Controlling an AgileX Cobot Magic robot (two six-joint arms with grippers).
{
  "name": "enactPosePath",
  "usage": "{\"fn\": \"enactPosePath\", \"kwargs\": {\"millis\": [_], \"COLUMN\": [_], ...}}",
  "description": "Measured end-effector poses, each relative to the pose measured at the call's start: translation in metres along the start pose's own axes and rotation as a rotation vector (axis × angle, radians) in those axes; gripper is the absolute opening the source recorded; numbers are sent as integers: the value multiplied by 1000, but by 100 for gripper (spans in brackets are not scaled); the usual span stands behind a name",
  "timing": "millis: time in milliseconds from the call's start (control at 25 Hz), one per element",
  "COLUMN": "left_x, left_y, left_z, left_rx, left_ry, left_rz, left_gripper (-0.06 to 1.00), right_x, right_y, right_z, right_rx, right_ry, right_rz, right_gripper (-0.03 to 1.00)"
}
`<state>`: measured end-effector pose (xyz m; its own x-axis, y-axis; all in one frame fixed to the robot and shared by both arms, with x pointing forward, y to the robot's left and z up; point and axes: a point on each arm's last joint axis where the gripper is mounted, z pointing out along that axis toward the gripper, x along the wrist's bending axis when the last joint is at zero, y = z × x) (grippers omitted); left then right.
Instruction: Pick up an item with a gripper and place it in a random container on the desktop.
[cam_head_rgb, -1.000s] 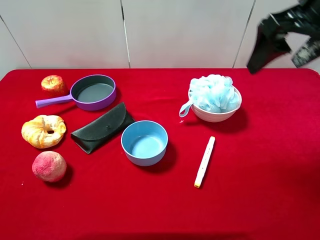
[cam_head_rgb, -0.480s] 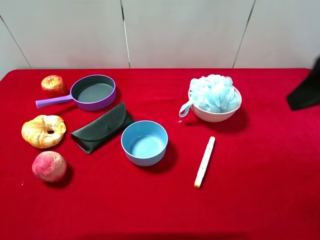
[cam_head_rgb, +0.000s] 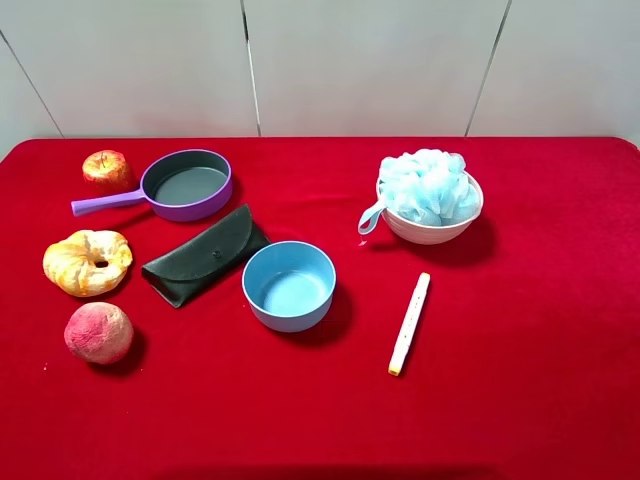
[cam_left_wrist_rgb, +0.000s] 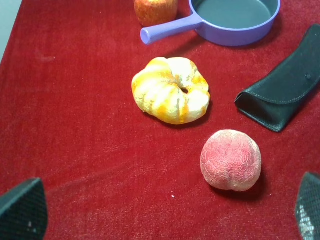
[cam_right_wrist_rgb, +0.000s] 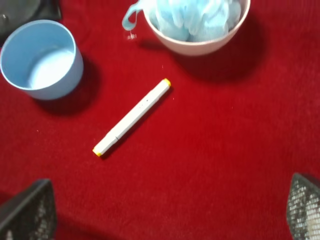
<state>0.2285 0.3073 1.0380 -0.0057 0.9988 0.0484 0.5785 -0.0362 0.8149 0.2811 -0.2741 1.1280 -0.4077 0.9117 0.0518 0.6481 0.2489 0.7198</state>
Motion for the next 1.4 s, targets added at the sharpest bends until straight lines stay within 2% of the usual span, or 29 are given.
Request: {"fn": "enactPosePath", "kwargs": {"millis": [200, 640, 800, 1080, 1400], "left_x": [0, 0, 0, 0, 0], "left_y": [0, 0, 0, 0, 0], "left_z": [0, 0, 0, 0, 0], "left_rx": [0, 0, 0, 0, 0], "left_ry": [0, 0, 0, 0, 0], "left_rz": [0, 0, 0, 0, 0], "left_gripper": [100, 100, 100, 100, 100], "right_x": [2, 11, 8, -1, -1], "right_y": [-32, -87, -88, -89, -88], "right_z": [-13, -17, -11, 13, 14], "right_rx": [-102, -288, -295, -320, -335], "right_ry": [-41, -233, -289, -307, -343], "right_rz": [23, 122, 141, 152, 174], "right_gripper": [69, 69, 69, 69, 69]}}
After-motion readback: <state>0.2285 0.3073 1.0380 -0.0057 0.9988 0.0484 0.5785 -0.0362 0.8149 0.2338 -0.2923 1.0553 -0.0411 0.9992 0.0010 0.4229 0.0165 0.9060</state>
